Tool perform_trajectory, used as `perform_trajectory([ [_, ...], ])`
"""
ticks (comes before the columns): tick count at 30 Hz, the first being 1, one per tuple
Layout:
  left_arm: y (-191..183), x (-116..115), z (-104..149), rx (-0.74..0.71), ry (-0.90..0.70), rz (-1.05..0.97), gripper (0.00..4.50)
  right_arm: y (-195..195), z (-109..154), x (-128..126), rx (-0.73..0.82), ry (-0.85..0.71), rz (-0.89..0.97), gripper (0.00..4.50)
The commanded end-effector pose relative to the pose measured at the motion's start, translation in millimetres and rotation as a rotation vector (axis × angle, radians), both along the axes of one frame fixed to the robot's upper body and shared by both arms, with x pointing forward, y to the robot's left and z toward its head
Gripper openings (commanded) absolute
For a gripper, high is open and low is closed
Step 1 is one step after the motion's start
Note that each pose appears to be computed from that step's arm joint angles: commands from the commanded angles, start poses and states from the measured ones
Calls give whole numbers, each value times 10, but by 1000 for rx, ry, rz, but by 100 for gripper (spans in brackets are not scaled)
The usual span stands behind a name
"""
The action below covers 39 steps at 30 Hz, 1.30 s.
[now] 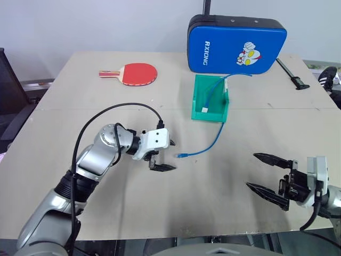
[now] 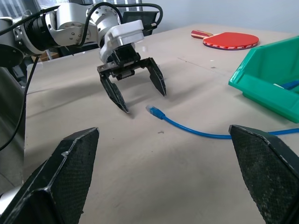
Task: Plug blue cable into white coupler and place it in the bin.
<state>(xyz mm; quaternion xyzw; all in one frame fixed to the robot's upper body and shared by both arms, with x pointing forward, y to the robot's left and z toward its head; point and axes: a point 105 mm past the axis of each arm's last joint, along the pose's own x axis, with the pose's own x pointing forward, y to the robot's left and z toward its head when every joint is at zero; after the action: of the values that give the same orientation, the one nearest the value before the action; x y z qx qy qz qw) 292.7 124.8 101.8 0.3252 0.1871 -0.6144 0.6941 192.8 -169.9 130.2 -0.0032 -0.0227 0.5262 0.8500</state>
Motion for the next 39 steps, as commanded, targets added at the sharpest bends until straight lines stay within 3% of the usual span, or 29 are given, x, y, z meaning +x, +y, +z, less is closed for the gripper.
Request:
perform_trajectory([
  [1,-92,-35,59,10,-43,-39,424,-6,103,-21,-3,-57,-2,448],
  [4,-120,-43,40,11,-44,-37,348,-16,99,-15,-5,-56,-4,450],
  [5,-128,-42,36,11,-44,-36,284,-20,97,-13,-5,-56,-6,450],
  [9,-145,-28,33,9,-46,-24,98,-25,93,-8,-6,-57,-9,450],
  [10,-144,-26,30,10,-44,-20,26,-26,92,-7,-6,-57,-9,450],
  [11,-142,-26,28,13,-44,-19,5,-27,93,-5,-6,-57,-9,450],
  [21,-98,-91,18,27,-35,-43,5,-33,81,-9,-8,-53,-10,450],
  [28,-161,-2,168,-51,-97,9,5,-30,64,-9,-6,-52,-15,450],
  [31,-164,10,257,-77,-118,39,66,-35,64,-14,-7,-53,-19,450],
  [35,-206,-126,310,-119,-67,67,251,-43,49,-37,-8,-47,-25,450],
  [39,-173,-243,187,-57,-39,77,251,-41,48,-50,-8,-41,-18,450],
])
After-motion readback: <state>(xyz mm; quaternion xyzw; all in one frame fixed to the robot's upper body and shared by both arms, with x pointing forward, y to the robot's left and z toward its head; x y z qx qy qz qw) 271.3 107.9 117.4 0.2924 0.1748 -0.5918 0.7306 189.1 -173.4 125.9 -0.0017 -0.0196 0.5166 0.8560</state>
